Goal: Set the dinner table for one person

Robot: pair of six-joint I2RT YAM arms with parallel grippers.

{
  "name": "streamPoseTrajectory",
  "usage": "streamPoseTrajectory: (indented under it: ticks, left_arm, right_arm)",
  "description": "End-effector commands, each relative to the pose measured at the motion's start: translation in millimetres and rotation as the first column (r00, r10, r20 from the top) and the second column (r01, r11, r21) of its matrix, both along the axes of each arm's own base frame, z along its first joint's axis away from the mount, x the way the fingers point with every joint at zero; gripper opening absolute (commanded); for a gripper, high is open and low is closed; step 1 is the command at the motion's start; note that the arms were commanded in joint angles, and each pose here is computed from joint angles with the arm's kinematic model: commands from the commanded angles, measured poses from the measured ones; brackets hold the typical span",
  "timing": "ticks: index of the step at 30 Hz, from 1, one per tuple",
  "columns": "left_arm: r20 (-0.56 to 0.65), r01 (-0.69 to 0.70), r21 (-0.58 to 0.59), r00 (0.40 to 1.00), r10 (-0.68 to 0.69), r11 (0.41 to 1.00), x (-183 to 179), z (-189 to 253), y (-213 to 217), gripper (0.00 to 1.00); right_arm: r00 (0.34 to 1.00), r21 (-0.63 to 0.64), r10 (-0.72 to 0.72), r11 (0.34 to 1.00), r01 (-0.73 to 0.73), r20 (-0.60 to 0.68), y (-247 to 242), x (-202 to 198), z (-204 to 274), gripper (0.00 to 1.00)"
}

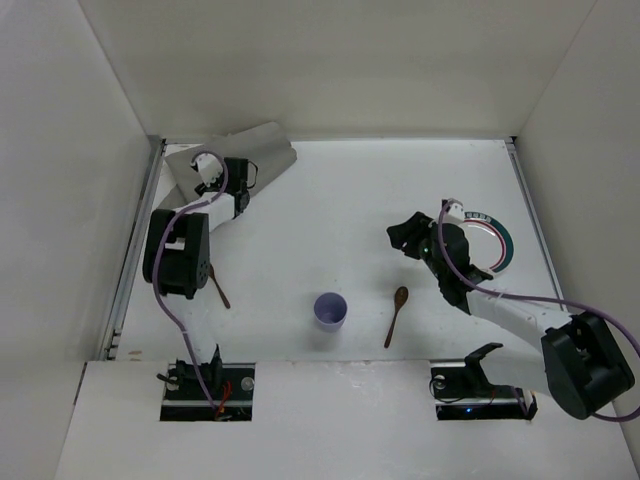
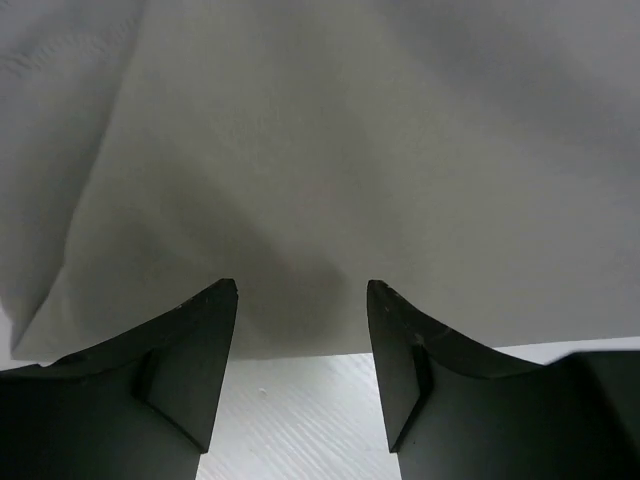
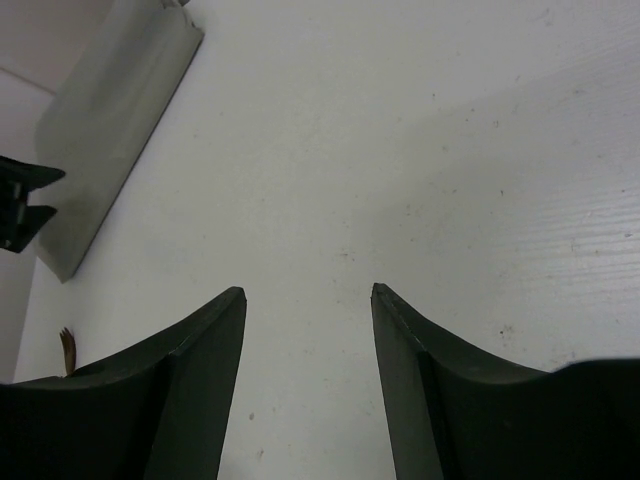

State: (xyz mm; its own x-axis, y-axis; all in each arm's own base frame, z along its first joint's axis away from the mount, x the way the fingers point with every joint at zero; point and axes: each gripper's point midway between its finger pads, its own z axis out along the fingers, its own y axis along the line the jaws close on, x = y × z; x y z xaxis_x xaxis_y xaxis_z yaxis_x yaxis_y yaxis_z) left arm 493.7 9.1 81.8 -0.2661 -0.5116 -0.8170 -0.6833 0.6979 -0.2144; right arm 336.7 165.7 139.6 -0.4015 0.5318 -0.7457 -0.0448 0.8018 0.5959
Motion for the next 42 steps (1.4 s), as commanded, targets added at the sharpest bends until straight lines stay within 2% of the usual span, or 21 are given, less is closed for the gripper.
streamPoseTrajectory:
  ticks: [1,3,4,8,11,16,20,24,27,30,34,38,42]
  left_arm:
    - [-0.103,0.087,0.044,0.991,-0.082,0.995,8.6,-21.1,-6.7,0.52]
    - [-0.139,0.132,0.014,0.982,-0.128,0.991,14.0,-38.0,-14.6,0.51]
    - [-0.149,0.151,-0.012,0.977,-0.151,0.989,15.0,-45.2,-20.2,0.47]
    - [-0.153,0.21,-0.155,0.96,-0.233,0.965,13.9,-71.4,-56.2,0.2]
    - [-0.125,0.273,-0.239,0.943,-0.308,0.932,11.6,-79.9,-101.7,0.09]
    - [-0.057,0.377,-0.295,0.91,-0.41,0.878,-2.0,-74.9,-178.7,0.05]
    - [0.0,0.414,-0.343,0.898,-0.441,0.843,-21.3,-62.4,-220.1,0.04]
    - [0.069,0.443,-0.354,0.891,-0.449,0.824,-38.8,-34.8,-241.9,0.11]
    - [0.129,0.429,-0.313,0.903,-0.409,0.847,-42.4,-2.2,-230.0,0.29]
    - [0.174,0.416,-0.256,0.908,-0.382,0.873,-45.5,27.5,-205.1,0.38]
    - [0.254,0.347,-0.24,0.924,-0.286,0.907,-63.6,54.2,-156.0,0.45]
    - [0.298,0.23,-0.261,0.943,-0.148,0.938,-77.1,54.9,-90.9,0.51]
    - [0.28,0.104,-0.35,0.96,-0.002,0.931,-82.2,37.6,-40.7,0.52]
  right_arm:
    - [0.997,0.022,0.018,1.0,-0.02,0.077,8.6,7.4,28.2,0.59]
    - [0.996,0.021,0.011,1.0,-0.013,0.084,7.6,8.7,29.4,0.6]
    - [0.997,0.021,0.012,1.0,-0.014,0.079,8.3,9.3,27.7,0.6]
    - [0.997,0.017,0.013,1.0,-0.014,0.079,9.0,10.2,28.1,0.6]
    - [0.997,0.019,0.011,1.0,-0.013,0.07,9.3,10.4,24.5,0.6]
    - [0.998,0.016,0.015,1.0,-0.016,0.065,11.9,12.0,22.6,0.6]
    - [0.998,0.014,0.017,1.0,-0.018,0.063,12.6,12.3,21.5,0.61]
    - [0.997,0.021,0.015,1.0,-0.016,0.079,10.8,9.4,27.6,0.62]
    - [0.997,0.015,0.014,1.0,-0.016,0.073,10.4,9.4,26.3,0.62]
    - [0.997,0.02,0.014,1.0,-0.015,0.08,10.7,9.9,28.7,0.62]
    - [0.997,0.015,0.02,1.0,-0.021,0.081,11.9,8.7,29.5,0.62]
    - [0.997,0.013,0.018,1.0,-0.019,0.074,12.1,9.5,26.9,0.63]
    - [0.997,0.012,0.027,1.0,-0.028,0.066,16.4,11.1,23.2,0.75]
